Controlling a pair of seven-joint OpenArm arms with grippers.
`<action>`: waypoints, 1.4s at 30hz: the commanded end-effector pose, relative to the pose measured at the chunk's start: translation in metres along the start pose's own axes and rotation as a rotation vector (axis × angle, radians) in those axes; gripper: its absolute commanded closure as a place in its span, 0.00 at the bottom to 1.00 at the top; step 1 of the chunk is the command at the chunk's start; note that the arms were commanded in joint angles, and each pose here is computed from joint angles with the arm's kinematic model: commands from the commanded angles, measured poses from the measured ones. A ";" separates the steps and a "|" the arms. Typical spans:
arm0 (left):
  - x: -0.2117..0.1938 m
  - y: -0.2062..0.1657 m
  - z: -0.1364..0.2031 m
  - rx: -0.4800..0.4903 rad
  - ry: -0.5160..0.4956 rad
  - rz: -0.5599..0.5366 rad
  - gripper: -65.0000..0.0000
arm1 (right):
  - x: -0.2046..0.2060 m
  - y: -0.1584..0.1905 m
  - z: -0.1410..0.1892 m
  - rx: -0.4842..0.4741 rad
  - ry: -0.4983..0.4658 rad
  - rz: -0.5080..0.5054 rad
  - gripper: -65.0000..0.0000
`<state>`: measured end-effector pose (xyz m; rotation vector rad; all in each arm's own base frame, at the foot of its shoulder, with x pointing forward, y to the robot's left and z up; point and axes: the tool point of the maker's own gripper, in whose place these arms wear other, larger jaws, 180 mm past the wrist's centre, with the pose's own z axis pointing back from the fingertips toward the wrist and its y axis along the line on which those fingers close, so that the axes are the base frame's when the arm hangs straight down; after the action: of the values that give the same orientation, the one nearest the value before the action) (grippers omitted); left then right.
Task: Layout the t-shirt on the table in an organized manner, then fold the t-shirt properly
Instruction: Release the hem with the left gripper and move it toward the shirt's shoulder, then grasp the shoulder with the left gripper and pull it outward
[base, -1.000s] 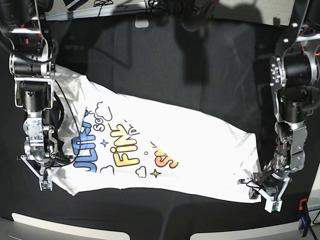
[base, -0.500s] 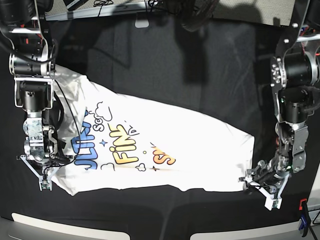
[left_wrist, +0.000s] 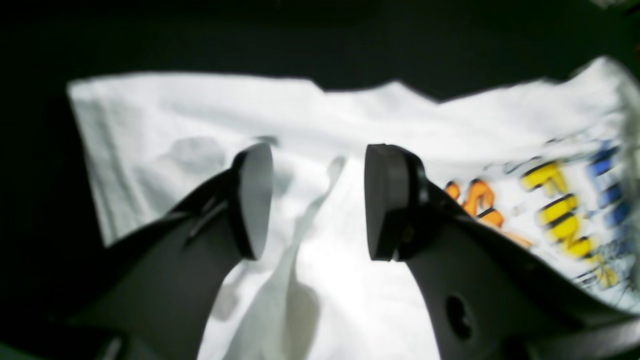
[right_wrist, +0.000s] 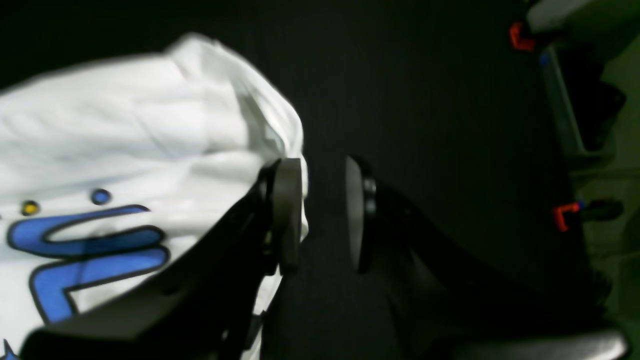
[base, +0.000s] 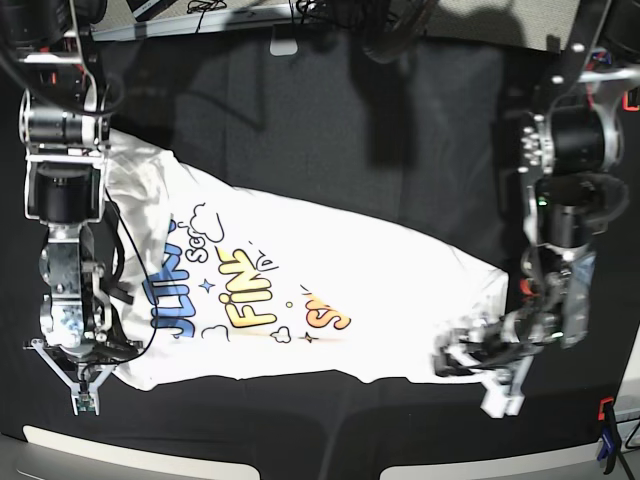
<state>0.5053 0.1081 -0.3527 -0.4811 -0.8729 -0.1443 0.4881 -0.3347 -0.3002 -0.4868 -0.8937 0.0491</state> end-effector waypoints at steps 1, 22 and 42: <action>0.032 -0.009 -0.001 0.001 -0.062 -0.034 0.58 | 0.025 -0.015 0.007 -0.032 -0.073 -0.004 0.77; -0.031 0.021 -0.014 0.136 0.086 -0.003 0.58 | -0.045 0.045 0.091 0.075 -0.173 0.134 0.77; -0.072 -0.028 -0.014 -0.173 0.087 0.151 0.58 | -0.043 0.076 0.100 0.130 -0.192 0.075 0.77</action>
<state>0.4482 0.0726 -0.4215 -0.6890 -0.7068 -0.0796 0.3870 -0.2369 -0.3327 -0.3797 -0.9881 0.2269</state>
